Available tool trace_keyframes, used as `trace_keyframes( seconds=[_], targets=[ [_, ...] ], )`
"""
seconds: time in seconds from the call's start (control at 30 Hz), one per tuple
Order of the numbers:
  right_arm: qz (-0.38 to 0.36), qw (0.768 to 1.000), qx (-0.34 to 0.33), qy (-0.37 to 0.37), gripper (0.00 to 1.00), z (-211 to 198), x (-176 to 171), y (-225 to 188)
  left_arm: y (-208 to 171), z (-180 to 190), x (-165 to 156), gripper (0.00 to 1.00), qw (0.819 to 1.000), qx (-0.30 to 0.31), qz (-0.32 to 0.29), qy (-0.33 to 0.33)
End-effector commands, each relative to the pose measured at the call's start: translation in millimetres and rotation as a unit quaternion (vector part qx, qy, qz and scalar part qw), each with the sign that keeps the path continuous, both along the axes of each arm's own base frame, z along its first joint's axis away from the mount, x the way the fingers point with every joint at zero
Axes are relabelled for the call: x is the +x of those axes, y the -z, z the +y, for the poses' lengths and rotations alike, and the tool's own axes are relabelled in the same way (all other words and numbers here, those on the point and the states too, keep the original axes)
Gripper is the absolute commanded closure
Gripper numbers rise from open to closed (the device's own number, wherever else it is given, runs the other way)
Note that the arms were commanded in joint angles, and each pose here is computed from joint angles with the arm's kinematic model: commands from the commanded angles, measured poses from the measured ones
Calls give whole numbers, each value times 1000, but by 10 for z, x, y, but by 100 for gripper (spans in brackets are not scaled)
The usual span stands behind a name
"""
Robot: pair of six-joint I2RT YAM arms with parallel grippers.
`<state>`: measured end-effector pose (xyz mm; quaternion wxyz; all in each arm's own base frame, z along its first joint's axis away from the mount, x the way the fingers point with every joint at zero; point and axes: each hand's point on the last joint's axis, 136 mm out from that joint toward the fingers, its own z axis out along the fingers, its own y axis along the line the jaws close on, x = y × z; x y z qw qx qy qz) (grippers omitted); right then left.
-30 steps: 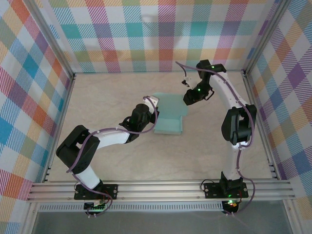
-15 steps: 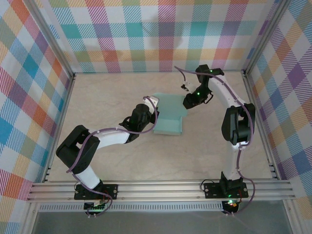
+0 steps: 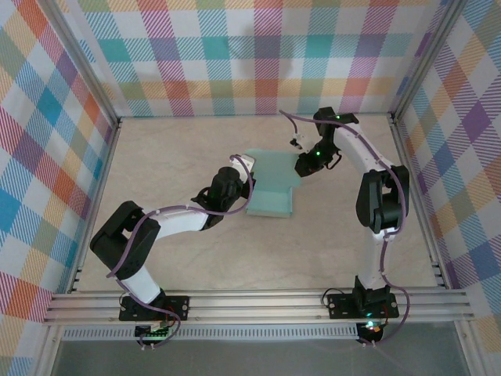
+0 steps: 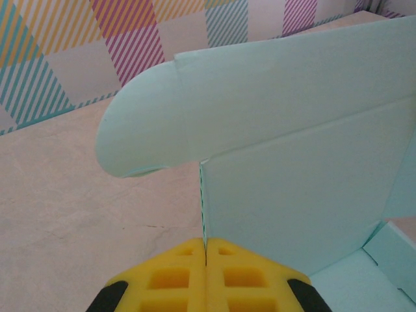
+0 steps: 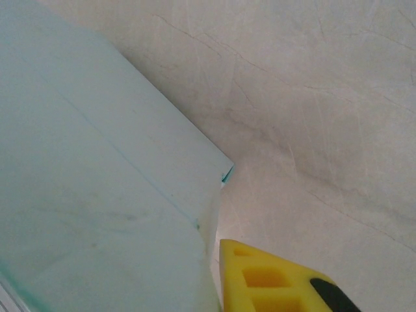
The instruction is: Fold the paper box
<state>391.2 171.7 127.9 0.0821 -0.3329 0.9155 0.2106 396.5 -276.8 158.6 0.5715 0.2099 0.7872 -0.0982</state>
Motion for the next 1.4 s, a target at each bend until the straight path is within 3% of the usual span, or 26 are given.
trace_keyframes(
  seconds=[0.0, 0.07, 0.17, 0.23, 0.3, 0.37, 0.6, 0.67, 0.73, 0.93, 1.17, 1.37],
  targets=[
    [-21, 1000, 22, -8, 99, 59, -28, -243, -96, -27, -10, 100, 1000, 0, -10, 5],
    [-17, 1000, 21, -9, 100, 59, -44, -235, -88, -24, -8, 100, 1000, 0, -9, 4],
    [-18, 1000, 20, -5, 89, 51, -54, -243, -88, -27, -11, 100, 1000, -1, -10, 5],
    [-22, 1000, 18, -3, 87, 42, -53, -272, -87, -26, -13, 100, 1000, -1, -9, 5],
    [-27, 999, 19, -2, 90, 41, -48, -309, -97, -21, -8, 100, 1000, -2, -11, 4],
    [-30, 999, 19, 0, 100, 40, -45, -328, -97, -21, -12, 100, 1000, -2, -10, 4],
    [-24, 1000, 11, 6, 100, 15, -46, -253, -102, -13, -22, 100, 1000, -7, -10, 2],
    [-45, 999, 10, 17, 100, 9, 15, -268, -121, -17, -27, 91, 1000, -13, -5, 4],
    [-71, 997, 10, 29, 100, 1, 68, -295, -146, -59, -45, 60, 1000, -16, 3, 14],
    [-111, 993, 2, 29, 100, -28, 77, -340, -289, -96, -178, 35, 997, -20, 42, 57],
    [-109, 994, -11, 3, 100, -54, -33, -357, -516, 131, -374, 25, 979, 8, 135, 151],
    [-110, 994, -19, -19, 100, -41, -87, -356, -567, 391, -301, 29, 959, 74, 208, 180]
  ],
)
